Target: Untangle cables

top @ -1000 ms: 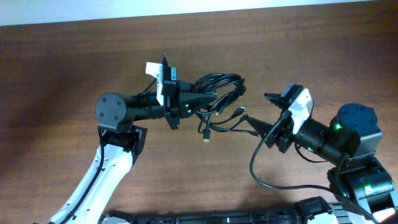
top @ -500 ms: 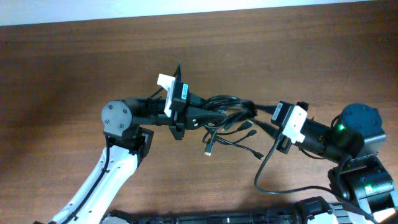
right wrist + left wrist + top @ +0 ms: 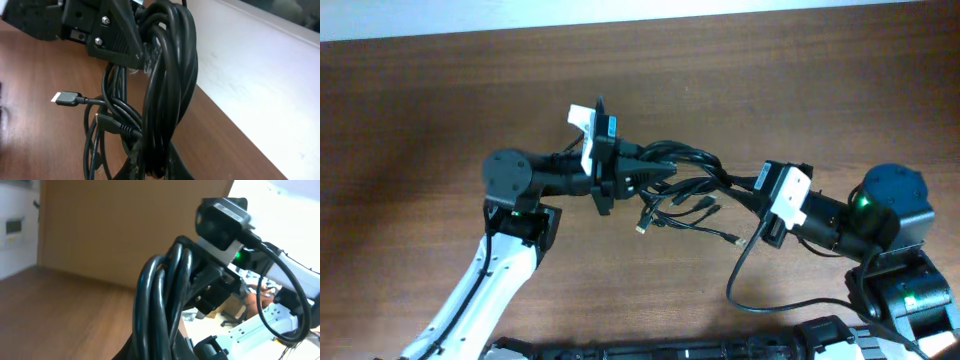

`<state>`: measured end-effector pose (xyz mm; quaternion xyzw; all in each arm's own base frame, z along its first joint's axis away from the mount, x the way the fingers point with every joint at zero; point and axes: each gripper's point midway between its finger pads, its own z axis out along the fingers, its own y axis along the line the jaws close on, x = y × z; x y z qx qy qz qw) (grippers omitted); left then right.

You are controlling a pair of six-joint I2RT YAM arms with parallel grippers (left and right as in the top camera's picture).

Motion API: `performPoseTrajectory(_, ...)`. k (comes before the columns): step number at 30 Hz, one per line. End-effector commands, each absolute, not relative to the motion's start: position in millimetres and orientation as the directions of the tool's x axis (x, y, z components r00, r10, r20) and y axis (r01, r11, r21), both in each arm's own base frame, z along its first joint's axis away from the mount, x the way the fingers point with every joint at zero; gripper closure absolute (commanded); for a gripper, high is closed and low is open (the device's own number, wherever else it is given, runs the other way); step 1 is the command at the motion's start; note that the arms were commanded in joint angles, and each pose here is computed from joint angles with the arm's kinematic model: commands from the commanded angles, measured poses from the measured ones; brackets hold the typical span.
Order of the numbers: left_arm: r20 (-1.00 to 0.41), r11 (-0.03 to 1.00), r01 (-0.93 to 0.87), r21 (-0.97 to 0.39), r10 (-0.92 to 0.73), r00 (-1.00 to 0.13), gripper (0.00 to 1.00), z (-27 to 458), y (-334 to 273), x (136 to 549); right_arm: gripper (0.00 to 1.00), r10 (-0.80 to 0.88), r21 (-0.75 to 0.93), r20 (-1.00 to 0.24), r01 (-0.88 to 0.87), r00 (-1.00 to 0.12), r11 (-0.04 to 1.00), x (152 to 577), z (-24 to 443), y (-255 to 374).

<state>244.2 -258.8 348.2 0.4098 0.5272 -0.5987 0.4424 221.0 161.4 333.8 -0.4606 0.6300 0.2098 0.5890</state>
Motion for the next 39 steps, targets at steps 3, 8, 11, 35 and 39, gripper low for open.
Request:
performPoseTrajectory(3, -0.925, 0.117, 0.924, -0.363, -0.164, -0.343, 1.00, 348, -243, 283, 0.96, -0.397, -0.336, -0.912, -0.736, 0.100, 0.587, 237, 335, 143)
performPoseTrajectory(8, -0.919, 0.114, 0.917, -0.381, -0.155, -0.363, 1.00, 345, -244, 282, 0.96, -0.399, -0.381, -0.906, -0.686, 0.144, 0.620, 246, 348, 138)
performPoseTrajectory(11, -0.922, 0.076, 0.923, -0.377, -0.129, -0.366, 1.00, 343, -245, 275, 0.96, -0.315, -0.275, -0.948, -0.607, 0.043, 0.746, 260, 356, 123)
performPoseTrajectory(35, -0.983, -0.105, 0.983, 0.151, -0.119, 0.138, 1.00, 358, -261, 223, 0.27, -0.312, -0.186, -0.944, -0.608, -0.108, 0.772, 257, 327, 117)
performPoseTrajectory(39, -0.978, -0.110, 0.977, 0.183, -0.118, 0.170, 1.00, 356, -261, 222, 0.26, -0.311, -0.215, -0.947, -0.572, -0.075, 0.792, 261, 337, 112)
